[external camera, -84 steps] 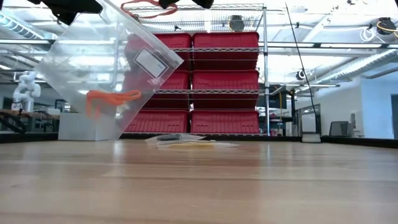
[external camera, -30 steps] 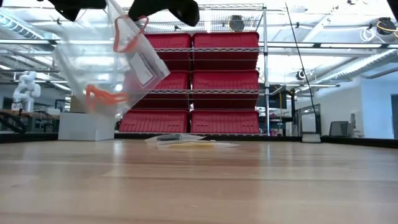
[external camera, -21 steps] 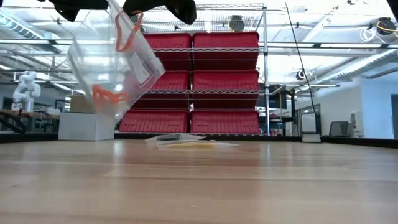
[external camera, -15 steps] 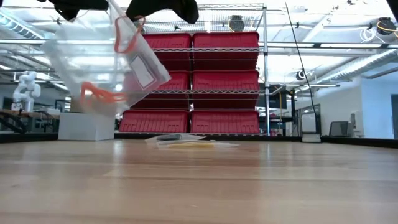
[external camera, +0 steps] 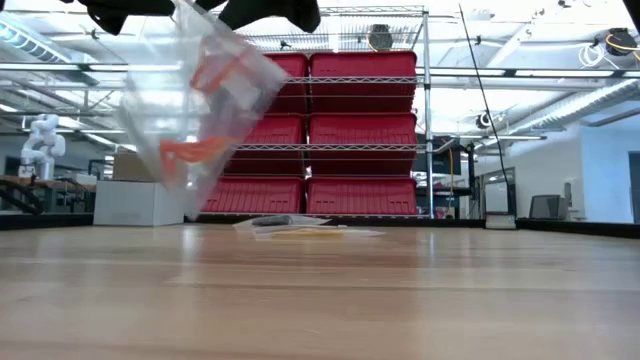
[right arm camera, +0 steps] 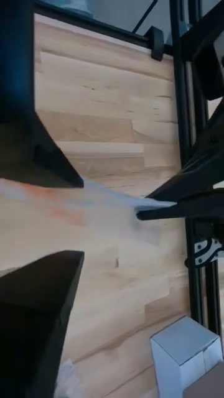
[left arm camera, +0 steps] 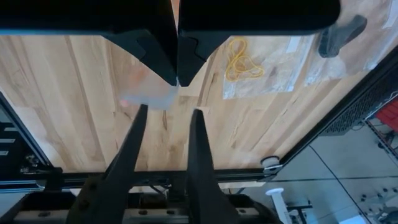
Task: Sort rubber bands
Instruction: Close the transparent zip bag
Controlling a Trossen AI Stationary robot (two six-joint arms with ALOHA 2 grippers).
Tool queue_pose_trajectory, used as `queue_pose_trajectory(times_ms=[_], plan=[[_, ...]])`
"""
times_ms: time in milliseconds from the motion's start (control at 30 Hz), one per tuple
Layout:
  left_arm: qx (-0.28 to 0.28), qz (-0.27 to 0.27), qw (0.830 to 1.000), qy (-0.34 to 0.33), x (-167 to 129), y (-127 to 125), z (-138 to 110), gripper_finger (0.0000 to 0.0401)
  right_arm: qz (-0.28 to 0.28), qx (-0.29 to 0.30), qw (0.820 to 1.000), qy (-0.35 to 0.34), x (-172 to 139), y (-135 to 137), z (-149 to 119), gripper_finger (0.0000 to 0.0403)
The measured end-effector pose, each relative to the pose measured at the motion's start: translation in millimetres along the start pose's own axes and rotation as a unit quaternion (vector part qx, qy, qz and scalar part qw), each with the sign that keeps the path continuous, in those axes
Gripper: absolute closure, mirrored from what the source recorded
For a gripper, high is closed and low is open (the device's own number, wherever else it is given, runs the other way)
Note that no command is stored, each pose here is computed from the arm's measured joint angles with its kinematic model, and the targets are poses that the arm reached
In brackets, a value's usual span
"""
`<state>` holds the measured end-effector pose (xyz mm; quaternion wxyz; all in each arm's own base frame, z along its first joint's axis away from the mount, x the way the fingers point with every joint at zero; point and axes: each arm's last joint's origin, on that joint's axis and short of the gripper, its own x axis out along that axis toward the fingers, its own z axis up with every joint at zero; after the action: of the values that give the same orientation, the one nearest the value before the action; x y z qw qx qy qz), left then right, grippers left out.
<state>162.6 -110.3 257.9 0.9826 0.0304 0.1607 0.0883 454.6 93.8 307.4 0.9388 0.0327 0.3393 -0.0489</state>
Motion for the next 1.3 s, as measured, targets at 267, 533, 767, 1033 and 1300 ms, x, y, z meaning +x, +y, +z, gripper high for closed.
queue_pose_trajectory(times_ms=[267,533,767,1033,1300], plan=[[0.001,0.000,1.000,0.000,0,0,0,0.0401,-0.008,-0.004,0.998,0.055,-48,0,7,0.0192],[0.002,0.000,1.000,0.000,0,0,0,0.0401,-0.105,-0.004,0.977,0.186,-81,8,-26,0.0218],[0.001,0.000,1.000,0.000,0,0,0,0.0401,-0.124,-0.019,0.969,0.214,-46,25,-78,0.0273],[0.004,-0.001,1.000,0.003,0,0,-1,0.0401,-0.075,0.035,0.988,0.130,-6,12,-149,0.0354],[0.007,-0.002,1.000,0.004,0,0,-1,0.0401,-0.024,0.101,0.986,-0.130,-8,-5,-188,0.0394]])
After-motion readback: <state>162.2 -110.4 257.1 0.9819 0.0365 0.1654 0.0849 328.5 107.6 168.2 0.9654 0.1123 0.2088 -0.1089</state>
